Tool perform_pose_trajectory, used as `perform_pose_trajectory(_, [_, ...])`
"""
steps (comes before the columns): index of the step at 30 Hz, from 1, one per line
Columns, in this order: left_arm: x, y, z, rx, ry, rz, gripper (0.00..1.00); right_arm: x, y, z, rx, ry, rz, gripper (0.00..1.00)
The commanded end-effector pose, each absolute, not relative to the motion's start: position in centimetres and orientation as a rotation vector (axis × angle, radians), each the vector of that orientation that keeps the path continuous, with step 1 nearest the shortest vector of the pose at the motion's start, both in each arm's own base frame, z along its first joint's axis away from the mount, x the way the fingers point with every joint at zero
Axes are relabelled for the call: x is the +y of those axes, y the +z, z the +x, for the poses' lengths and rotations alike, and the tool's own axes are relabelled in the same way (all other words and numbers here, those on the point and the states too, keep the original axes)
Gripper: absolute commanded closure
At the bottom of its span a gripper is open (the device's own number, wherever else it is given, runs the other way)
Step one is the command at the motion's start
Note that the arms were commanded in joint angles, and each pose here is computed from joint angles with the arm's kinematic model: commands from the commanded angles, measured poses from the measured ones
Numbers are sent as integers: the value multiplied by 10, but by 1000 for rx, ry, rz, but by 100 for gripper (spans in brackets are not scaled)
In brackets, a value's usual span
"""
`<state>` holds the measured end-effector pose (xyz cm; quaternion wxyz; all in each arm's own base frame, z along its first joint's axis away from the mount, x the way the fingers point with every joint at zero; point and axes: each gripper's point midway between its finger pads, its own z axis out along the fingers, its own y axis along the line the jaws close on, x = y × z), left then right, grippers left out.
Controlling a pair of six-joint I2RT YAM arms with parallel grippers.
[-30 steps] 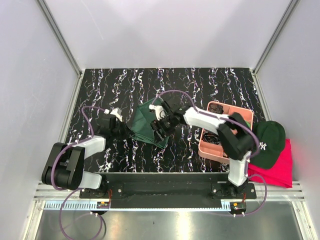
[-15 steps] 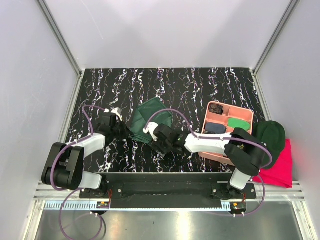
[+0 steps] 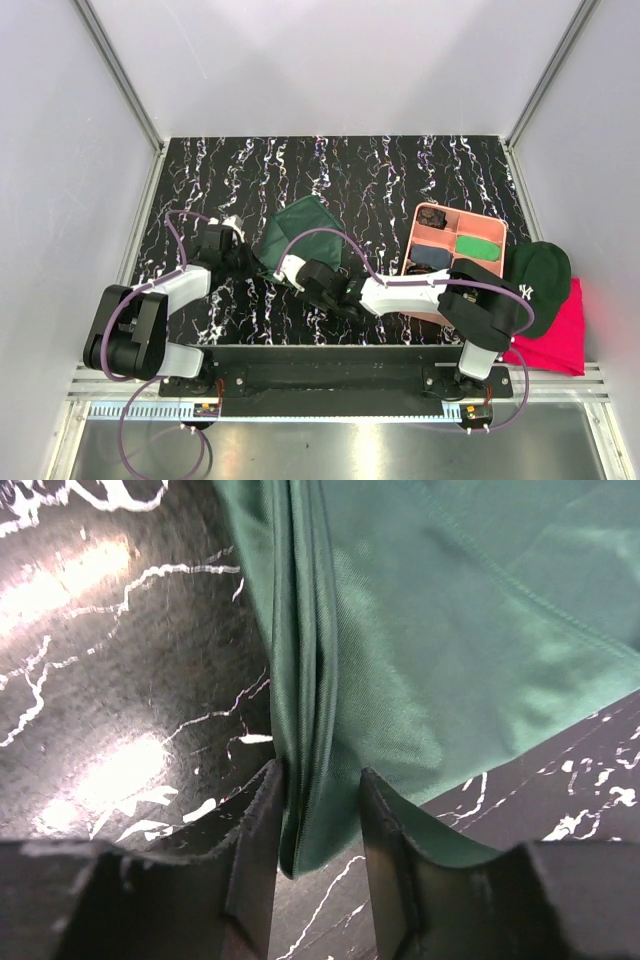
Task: Fold the napkin, place the utensils inside, and roll it up
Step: Roll the napkin with the utensil
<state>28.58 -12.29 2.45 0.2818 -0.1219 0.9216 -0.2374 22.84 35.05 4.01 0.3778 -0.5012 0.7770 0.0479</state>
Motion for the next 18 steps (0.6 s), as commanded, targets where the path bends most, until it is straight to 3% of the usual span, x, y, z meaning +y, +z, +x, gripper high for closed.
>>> perform_pose_trajectory(1, [-116,31,293,2455,-586,-330,100,360,49,231,1980,148,-1274,58])
perform_pose_trajectory(9, [-116,30,292,2459,-587,-328,100,359,51,224,2006,186,-1273,47])
perform_pose_trajectory(18, [-117,31,292,2456,-592,-324,100,344,31,238,2079,76,-1249,53])
